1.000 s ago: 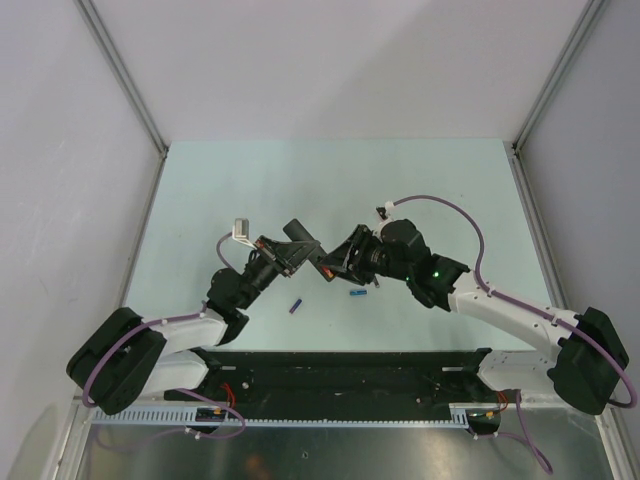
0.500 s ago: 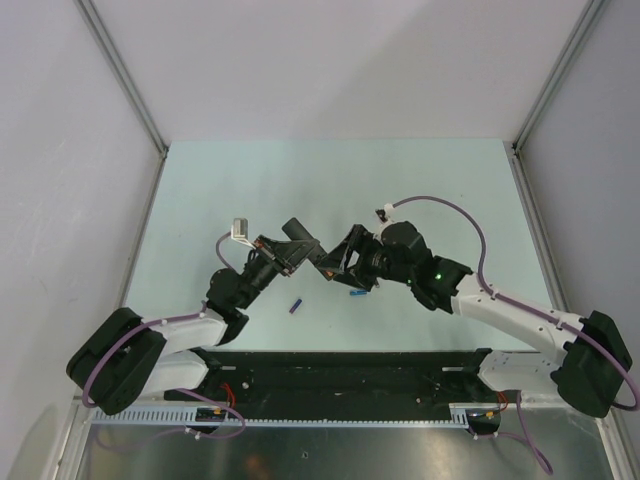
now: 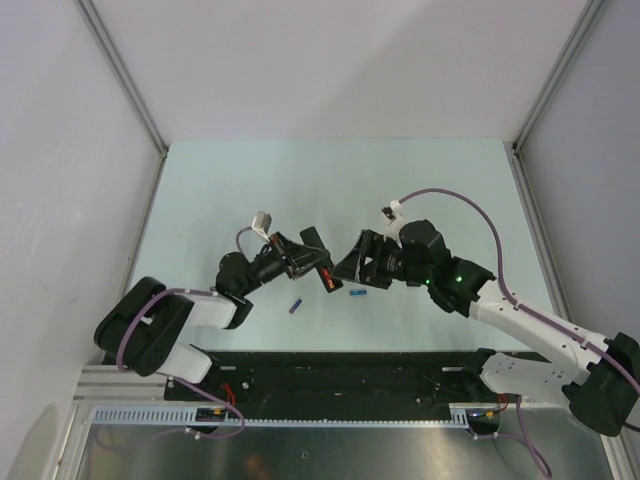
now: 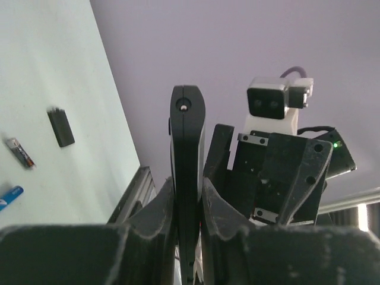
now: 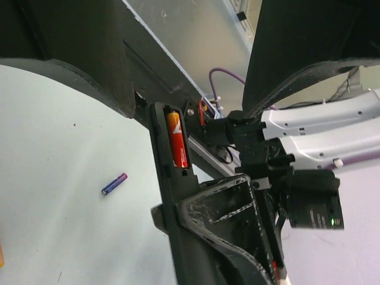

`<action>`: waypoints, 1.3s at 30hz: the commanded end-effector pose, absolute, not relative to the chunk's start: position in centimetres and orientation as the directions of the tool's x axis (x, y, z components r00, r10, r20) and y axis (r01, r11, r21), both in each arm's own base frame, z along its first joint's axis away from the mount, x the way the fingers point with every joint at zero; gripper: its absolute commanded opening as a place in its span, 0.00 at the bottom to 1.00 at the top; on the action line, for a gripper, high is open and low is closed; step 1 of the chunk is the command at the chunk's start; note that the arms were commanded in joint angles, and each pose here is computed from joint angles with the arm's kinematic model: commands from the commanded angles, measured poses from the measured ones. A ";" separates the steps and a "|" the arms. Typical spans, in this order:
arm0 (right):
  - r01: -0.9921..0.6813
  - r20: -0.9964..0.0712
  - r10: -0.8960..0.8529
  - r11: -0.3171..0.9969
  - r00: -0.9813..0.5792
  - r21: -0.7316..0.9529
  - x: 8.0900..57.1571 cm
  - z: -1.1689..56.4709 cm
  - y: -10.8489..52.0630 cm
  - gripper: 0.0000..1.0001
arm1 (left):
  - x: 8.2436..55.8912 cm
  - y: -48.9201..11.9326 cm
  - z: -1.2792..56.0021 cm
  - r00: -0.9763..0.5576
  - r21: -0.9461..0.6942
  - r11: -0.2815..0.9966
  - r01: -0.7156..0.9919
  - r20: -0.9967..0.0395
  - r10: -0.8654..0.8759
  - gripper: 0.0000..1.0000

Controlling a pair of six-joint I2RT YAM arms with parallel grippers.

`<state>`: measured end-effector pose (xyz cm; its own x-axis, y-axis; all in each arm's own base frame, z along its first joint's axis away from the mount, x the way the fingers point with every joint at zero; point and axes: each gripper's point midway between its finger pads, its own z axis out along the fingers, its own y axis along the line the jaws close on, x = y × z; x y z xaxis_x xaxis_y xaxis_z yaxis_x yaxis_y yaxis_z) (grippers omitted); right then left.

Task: Load the batteries into the remote control
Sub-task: Load the battery into the remote control.

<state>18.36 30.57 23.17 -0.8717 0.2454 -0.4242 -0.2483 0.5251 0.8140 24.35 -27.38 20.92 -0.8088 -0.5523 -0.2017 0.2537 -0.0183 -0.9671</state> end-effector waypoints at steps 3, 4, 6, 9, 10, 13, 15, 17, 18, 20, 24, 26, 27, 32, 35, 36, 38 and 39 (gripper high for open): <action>-0.382 -0.508 0.135 0.505 -0.851 0.774 17.4 24.1 31.0 0.75 | 21.2 -28.0 25.6 -0.856 -0.902 -0.175 0.395 -0.292 -0.427 0.00; -0.380 -0.509 0.126 0.519 -0.852 0.766 17.5 23.6 31.0 0.75 | 21.1 -28.0 25.7 -0.857 -0.900 -0.178 0.399 -0.296 -0.423 0.00; -0.377 -0.512 0.111 0.549 -0.852 0.746 17.6 22.7 30.7 0.74 | 20.8 -27.9 26.2 -0.853 -0.890 -0.185 0.417 -0.313 -0.418 0.00; -0.388 -0.517 0.092 0.552 -0.851 0.738 17.6 22.4 30.8 0.73 | 20.4 -27.9 26.8 -0.850 -0.878 -0.194 0.438 -0.334 -0.407 0.00; -0.390 -0.516 0.093 0.547 -0.851 0.741 17.6 22.4 30.9 0.72 | 20.3 -27.9 26.8 -0.848 -0.875 -0.193 0.444 -0.340 -0.407 0.00; -0.396 -0.513 0.085 0.532 -0.854 0.748 17.4 22.4 31.3 0.68 | 20.2 -27.8 27.1 -0.842 -0.868 -0.196 0.456 -0.350 -0.410 0.00; -0.403 -0.514 0.085 0.518 -0.853 0.754 17.4 22.6 31.6 0.66 | 20.0 -27.7 27.3 -0.840 -0.864 -0.199 0.462 -0.355 -0.410 0.00; -0.400 -0.510 0.083 0.518 -0.856 0.756 17.4 22.4 31.7 0.65 | 19.8 -27.7 27.4 -0.839 -0.860 -0.202 0.469 -0.363 -0.405 0.00; -0.401 -0.509 0.081 0.515 -0.857 0.757 17.4 22.4 31.8 0.64 | 19.7 -27.7 27.5 -0.838 -0.858 -0.202 0.472 -0.366 -0.404 0.00; -0.397 -0.503 0.079 0.514 -0.861 0.760 17.4 22.2 32.0 0.62 | 19.6 -27.6 27.8 -0.833 -0.850 -0.206 0.484 -0.376 -0.406 0.00; -0.412 -0.508 0.079 0.487 -0.858 0.770 17.1 22.7 32.4 0.62 | 19.4 -27.6 28.0 -0.831 -0.846 -0.210 0.490 -0.380 -0.407 0.00; -0.411 -0.505 0.076 0.483 -0.860 0.773 17.0 22.7 32.5 0.62 | 19.4 -27.5 28.1 -0.829 -0.845 -0.210 0.492 -0.382 -0.408 0.00; -0.412 -0.503 0.076 0.476 -0.861 0.777 16.9 22.8 32.6 0.62 | 19.4 -27.5 28.2 -0.828 -0.843 -0.212 0.495 -0.384 -0.408 0.00; -0.419 -0.498 0.085 0.430 -0.863 0.800 16.4 23.5 32.9 0.63 | 19.3 -27.5 28.2 -0.829 -0.843 -0.214 0.494 -0.383 -0.407 0.00; -0.423 -0.491 0.067 0.417 -0.869 0.805 16.0 23.4 33.2 0.57 | 19.3 -27.4 28.5 -0.826 -0.839 -0.216 0.499 -0.384 -0.413 0.00; -0.422 -0.489 0.064 0.417 -0.870 0.805 15.9 23.3 33.2 0.56 | 19.2 -27.4 28.5 -0.825 -0.838 -0.218 0.501 -0.386 -0.414 0.00; -0.424 -0.487 0.054 0.416 -0.872 0.805 15.6 23.2 33.3 0.50 | 19.2 -27.3 28.8 -0.821 -0.833 -0.222 0.506 -0.388 -0.418 0.00; -0.424 -0.487 0.051 0.417 -0.872 0.804 15.6 23.1 33.3 0.48 | 19.1 -27.3 28.9 -0.822 -0.833 -0.224 0.506 -0.387 -0.418 0.00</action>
<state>16.25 32.68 22.18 -0.8783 0.0654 -0.4735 -0.3930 0.4650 0.7933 20.69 -28.19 22.84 -0.8994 -0.3780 -0.2195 0.2723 -0.0919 -0.9578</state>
